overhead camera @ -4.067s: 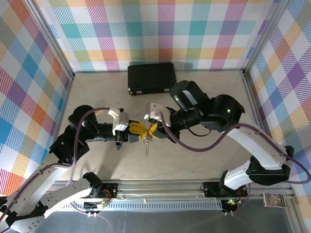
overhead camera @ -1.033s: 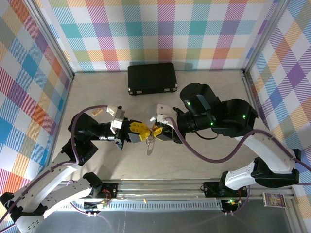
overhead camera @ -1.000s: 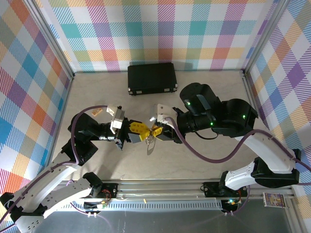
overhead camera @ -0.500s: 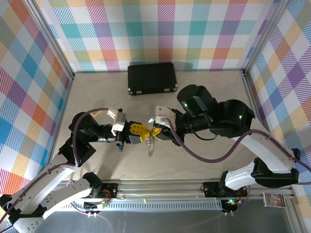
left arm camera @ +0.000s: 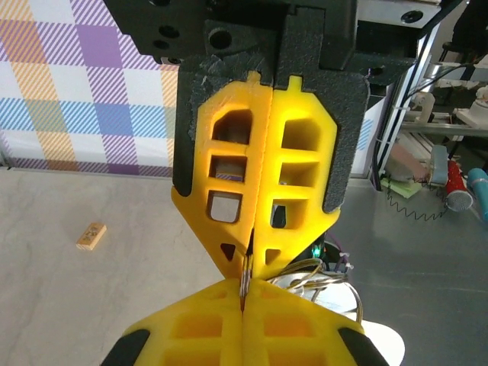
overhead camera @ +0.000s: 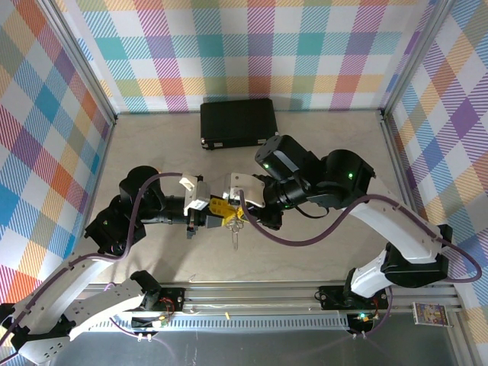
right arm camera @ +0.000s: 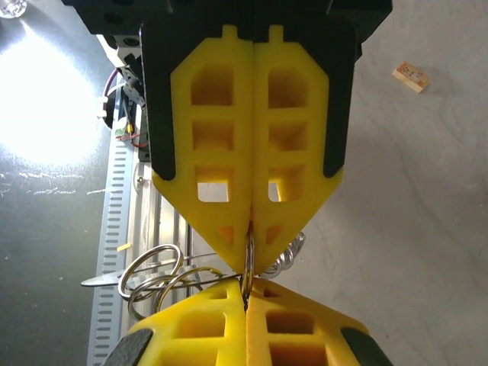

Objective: Put the keys on the keyring

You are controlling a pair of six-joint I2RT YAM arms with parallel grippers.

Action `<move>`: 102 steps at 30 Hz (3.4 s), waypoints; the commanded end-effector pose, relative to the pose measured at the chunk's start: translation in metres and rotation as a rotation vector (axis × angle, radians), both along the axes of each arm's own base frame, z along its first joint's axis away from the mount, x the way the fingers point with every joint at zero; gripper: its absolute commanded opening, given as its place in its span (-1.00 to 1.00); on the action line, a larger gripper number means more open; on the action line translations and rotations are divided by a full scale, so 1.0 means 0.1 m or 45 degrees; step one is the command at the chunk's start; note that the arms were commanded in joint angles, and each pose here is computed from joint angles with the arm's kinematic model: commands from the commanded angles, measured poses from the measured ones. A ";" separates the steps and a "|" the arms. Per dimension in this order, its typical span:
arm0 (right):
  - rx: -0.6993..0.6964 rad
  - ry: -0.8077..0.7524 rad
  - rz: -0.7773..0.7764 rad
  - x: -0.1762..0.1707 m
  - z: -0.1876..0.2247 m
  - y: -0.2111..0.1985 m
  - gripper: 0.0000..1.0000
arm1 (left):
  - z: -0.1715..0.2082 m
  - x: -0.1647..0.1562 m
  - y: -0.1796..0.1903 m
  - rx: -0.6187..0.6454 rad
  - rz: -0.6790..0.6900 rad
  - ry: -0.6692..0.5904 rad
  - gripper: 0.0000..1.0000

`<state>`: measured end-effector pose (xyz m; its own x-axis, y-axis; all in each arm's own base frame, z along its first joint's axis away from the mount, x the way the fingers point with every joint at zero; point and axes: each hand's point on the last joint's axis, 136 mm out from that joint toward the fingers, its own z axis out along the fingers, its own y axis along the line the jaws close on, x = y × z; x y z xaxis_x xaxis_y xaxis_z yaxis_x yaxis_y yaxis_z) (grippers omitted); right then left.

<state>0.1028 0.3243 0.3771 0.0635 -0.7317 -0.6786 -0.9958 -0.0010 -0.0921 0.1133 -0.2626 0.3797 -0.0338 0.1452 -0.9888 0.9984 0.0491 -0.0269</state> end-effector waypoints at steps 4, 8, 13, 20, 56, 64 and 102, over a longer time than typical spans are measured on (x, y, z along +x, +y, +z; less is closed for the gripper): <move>0.065 -0.026 0.017 -0.06 0.18 0.00 -1.00 | 0.24 0.01 -0.01 -0.138 0.011 -0.026 -1.00; 0.181 -0.038 -0.009 -0.06 0.29 0.01 -0.76 | 0.40 -0.02 -0.03 -0.264 -0.026 0.008 -1.00; 0.298 -0.031 -0.017 -0.09 0.39 0.03 -0.76 | 0.53 -0.06 -0.03 -0.384 -0.071 0.021 -1.00; 0.329 -0.054 -0.028 -0.07 0.43 0.02 -1.00 | 0.58 -0.04 -0.06 -0.490 -0.103 0.072 -1.00; 0.300 -0.051 0.056 -0.17 0.33 0.03 -0.79 | 0.66 -0.07 -0.04 -0.428 -0.080 -0.001 -1.00; 0.416 -0.031 0.050 -0.23 0.44 0.00 -0.87 | 0.78 -0.10 -0.05 -0.603 -0.168 0.096 -1.00; 0.278 -0.059 0.078 -0.25 0.39 -0.02 -0.73 | 0.73 -0.22 0.04 -0.373 -0.105 -0.052 -1.00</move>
